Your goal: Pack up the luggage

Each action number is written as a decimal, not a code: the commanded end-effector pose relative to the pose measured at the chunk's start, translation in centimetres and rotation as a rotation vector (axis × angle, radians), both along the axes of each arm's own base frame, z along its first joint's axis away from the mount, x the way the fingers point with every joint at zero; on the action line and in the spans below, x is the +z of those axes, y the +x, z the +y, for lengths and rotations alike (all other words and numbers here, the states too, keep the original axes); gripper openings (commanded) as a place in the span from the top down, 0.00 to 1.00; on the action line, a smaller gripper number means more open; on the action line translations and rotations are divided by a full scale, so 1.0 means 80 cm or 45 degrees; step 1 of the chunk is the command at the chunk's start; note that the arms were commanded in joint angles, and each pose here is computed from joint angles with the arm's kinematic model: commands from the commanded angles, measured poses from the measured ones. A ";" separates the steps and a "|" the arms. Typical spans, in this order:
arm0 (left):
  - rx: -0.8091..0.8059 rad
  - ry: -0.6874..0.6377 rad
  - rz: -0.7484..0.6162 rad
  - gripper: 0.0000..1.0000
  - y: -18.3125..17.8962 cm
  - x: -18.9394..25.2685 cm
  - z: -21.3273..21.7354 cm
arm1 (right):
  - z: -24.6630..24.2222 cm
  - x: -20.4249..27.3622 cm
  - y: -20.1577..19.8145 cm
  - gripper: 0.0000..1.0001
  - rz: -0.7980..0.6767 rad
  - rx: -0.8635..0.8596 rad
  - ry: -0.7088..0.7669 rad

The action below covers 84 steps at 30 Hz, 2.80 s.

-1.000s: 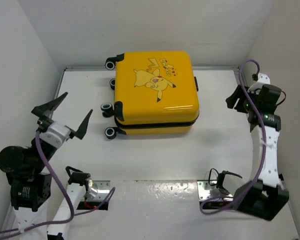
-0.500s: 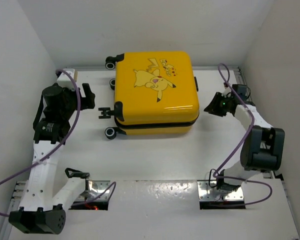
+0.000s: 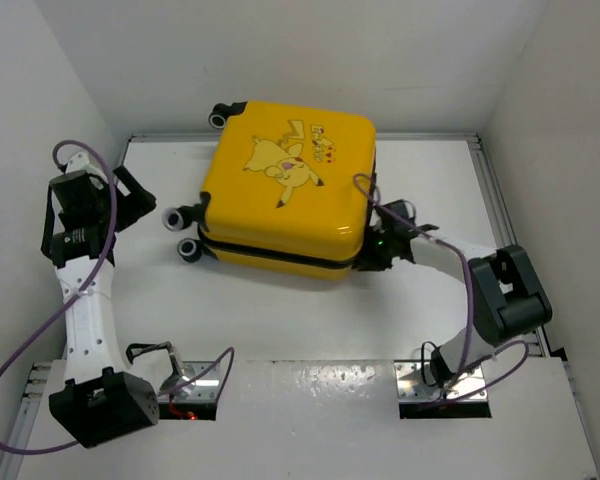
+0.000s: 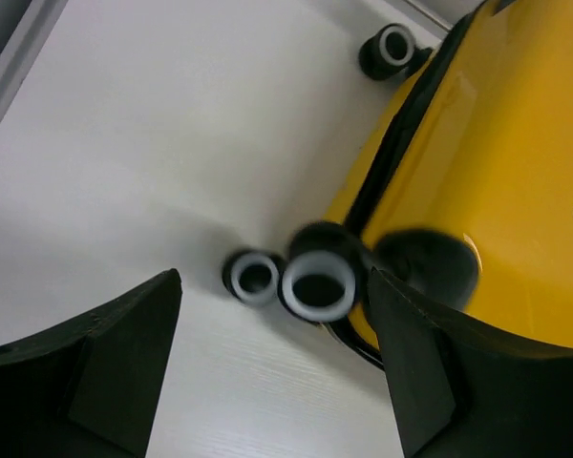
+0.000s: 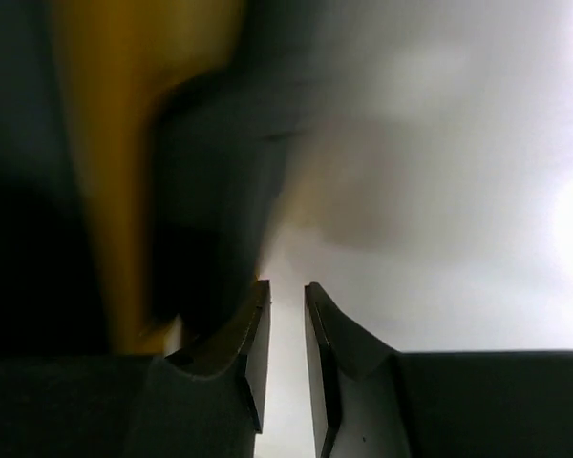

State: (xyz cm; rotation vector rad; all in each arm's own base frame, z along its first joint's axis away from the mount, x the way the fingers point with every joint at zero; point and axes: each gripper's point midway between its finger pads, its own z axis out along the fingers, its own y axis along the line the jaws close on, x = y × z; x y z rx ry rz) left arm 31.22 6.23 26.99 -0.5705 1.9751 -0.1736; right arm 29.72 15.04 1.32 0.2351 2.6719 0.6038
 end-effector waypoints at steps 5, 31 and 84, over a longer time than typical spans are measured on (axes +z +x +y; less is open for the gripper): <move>0.150 -0.288 0.122 0.15 -0.030 -0.047 0.014 | 0.155 0.156 -0.032 0.79 -0.389 0.346 0.313; 0.472 -0.457 0.504 0.15 -0.109 -0.160 0.023 | -0.115 0.198 0.273 0.76 -0.680 -0.366 0.406; 0.144 -0.639 0.028 0.30 0.229 -0.162 -0.004 | 0.181 0.092 0.041 0.80 0.096 0.109 0.981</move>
